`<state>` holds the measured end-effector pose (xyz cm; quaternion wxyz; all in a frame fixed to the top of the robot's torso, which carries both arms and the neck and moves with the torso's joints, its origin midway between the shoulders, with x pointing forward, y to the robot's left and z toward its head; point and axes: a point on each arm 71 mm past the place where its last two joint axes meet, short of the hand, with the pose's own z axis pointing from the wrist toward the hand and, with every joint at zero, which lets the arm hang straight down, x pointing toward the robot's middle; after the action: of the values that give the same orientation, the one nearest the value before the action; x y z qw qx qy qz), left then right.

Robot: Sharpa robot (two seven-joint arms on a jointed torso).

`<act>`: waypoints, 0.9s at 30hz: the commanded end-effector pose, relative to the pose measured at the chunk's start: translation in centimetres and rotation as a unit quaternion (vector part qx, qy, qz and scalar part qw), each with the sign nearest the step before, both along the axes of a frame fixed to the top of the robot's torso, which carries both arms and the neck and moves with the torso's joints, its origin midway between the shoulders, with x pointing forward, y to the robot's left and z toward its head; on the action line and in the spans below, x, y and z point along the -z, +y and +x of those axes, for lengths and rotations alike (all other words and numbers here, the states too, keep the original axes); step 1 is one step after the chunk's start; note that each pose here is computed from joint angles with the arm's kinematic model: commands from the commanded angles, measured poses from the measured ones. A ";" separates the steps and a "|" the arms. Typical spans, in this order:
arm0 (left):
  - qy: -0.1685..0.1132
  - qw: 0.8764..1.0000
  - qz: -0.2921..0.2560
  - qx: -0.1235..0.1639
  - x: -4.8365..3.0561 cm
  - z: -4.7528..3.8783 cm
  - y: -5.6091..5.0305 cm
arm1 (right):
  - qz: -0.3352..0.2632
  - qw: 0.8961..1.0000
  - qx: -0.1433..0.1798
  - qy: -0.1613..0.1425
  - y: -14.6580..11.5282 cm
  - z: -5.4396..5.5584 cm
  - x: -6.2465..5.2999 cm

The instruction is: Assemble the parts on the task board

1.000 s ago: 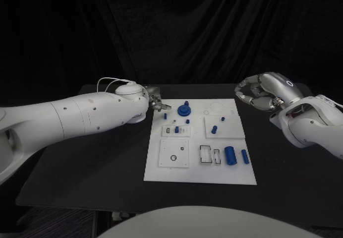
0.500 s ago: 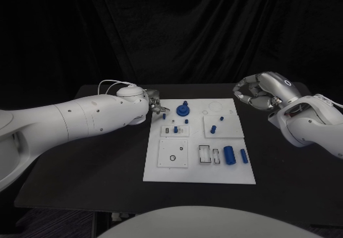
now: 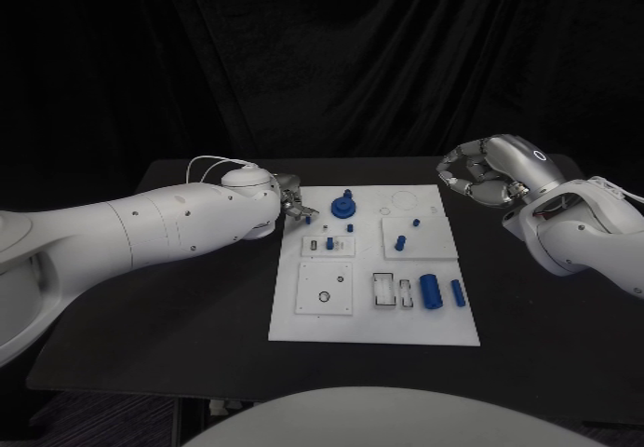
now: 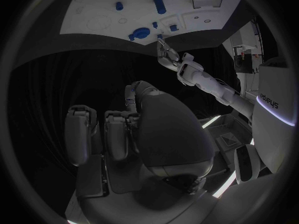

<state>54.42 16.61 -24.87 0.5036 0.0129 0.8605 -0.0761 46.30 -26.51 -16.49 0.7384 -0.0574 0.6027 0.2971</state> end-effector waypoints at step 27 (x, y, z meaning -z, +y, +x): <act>-0.002 1.000 -0.013 0.022 0.39 -0.16 -1.0 | 0.002 1.000 0.005 -0.003 0.0 0.0 0.1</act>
<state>54.31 15.92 -25.25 0.5020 0.0206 0.8600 -0.0894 46.33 -26.50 -16.56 0.7381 -0.0570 0.6033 0.2967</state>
